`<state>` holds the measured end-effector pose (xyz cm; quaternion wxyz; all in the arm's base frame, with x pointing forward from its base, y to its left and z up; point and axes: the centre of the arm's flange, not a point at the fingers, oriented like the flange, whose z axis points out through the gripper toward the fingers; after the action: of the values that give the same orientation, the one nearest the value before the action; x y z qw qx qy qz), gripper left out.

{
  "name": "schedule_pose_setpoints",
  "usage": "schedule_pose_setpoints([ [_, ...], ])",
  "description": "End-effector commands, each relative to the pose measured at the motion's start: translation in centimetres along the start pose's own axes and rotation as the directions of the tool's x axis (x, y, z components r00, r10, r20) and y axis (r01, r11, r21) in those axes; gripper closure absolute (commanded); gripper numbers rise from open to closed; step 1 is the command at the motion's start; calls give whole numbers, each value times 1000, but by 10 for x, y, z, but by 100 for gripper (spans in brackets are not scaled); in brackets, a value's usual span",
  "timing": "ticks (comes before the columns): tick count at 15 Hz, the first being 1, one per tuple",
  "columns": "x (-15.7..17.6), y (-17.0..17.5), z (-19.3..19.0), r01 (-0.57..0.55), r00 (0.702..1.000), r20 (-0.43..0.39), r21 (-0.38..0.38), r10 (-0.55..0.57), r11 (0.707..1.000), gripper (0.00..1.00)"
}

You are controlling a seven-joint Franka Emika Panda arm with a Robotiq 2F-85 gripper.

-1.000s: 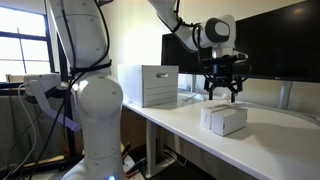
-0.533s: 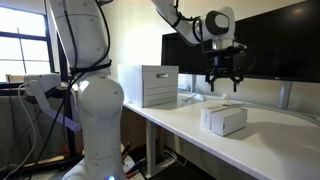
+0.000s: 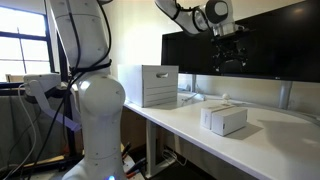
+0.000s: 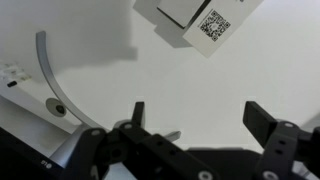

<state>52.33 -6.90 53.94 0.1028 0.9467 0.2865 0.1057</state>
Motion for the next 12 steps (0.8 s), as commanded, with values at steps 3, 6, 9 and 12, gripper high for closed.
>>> schedule_pose_setpoints([
  [3,0,13,-2,264,964,-48,85,-261,961,0],
  [6,-1,16,-1,379,925,-59,108,-375,919,0],
  [9,37,-44,-39,390,921,-68,97,-384,916,0],
  [12,74,-89,-65,399,916,-89,83,-392,913,0],
])
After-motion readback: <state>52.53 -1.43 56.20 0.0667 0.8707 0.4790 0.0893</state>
